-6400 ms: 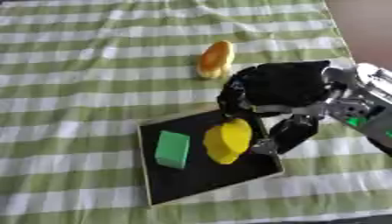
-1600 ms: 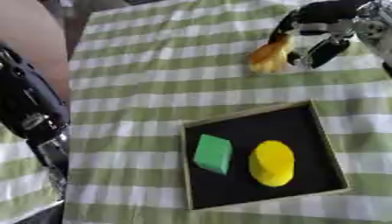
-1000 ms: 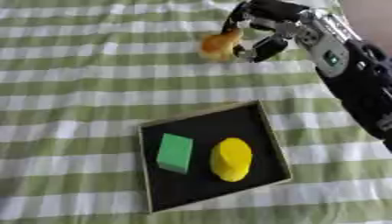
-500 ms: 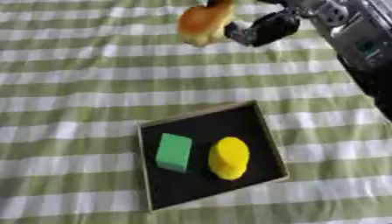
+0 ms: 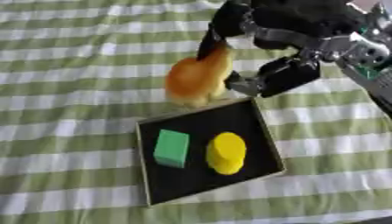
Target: Pick up objects on the table and place them in the box.
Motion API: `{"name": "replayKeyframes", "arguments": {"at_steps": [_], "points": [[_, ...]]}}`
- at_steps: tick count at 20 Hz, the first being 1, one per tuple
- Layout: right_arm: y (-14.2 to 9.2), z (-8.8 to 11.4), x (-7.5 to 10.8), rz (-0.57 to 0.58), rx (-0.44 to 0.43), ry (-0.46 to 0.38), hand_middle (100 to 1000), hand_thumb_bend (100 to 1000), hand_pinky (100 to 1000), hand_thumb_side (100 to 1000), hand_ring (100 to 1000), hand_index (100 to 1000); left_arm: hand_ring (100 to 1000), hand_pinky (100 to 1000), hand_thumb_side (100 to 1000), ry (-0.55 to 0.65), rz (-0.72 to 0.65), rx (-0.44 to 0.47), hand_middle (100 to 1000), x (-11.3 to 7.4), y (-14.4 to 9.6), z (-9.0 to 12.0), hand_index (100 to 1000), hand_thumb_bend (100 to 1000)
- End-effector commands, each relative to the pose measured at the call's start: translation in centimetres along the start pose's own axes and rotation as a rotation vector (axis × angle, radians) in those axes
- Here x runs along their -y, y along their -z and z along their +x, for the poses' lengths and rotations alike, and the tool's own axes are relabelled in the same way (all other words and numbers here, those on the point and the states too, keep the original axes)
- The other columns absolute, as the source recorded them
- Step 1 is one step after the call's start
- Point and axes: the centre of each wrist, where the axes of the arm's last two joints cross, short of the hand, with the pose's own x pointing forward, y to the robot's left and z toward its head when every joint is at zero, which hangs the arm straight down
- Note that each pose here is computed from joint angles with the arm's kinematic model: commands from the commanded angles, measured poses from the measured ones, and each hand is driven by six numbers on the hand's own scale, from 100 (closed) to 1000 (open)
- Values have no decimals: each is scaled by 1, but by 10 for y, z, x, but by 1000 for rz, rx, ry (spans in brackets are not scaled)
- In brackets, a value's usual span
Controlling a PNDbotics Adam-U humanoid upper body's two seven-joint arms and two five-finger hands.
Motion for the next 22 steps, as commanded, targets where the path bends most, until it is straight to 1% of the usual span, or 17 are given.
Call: {"name": "replayKeyframes", "arguments": {"at_steps": [1,6,10,13,17,19,20,21,22], "points": [[-5,0,1,9,-56,-13,439,100,716,100,605,549,849,849,495,10,0,33,792,-5,7,4,931,100],[-10,-3,-19,61,-99,25,441,100,719,100,608,552,849,849,500,8,-1,29,792,-4,6,4,930,100],[-12,-9,-35,93,-134,30,448,100,719,100,611,558,849,849,502,6,-3,24,792,-4,5,4,930,100],[-12,-16,-46,119,-155,20,468,100,729,100,625,576,849,849,503,6,-4,20,793,-4,4,4,930,100],[-13,-22,-63,204,-138,-25,501,100,747,105,659,600,850,849,504,4,-2,19,793,-4,4,4,930,100],[-14,-27,-72,248,-139,-43,543,100,759,121,687,644,850,850,506,4,-1,17,793,-4,4,4,930,100],[-15,-29,-75,266,-143,-52,617,103,775,142,727,711,849,850,508,4,-1,16,793,-4,4,4,930,100],[-16,-31,-78,282,-147,-63,631,119,780,147,739,731,849,850,508,4,-1,15,793,-4,4,4,930,100],[-16,-32,-81,302,-145,-77,747,199,816,173,810,841,850,850,509,4,-1,14,793,-4,3,4,930,100]]}}
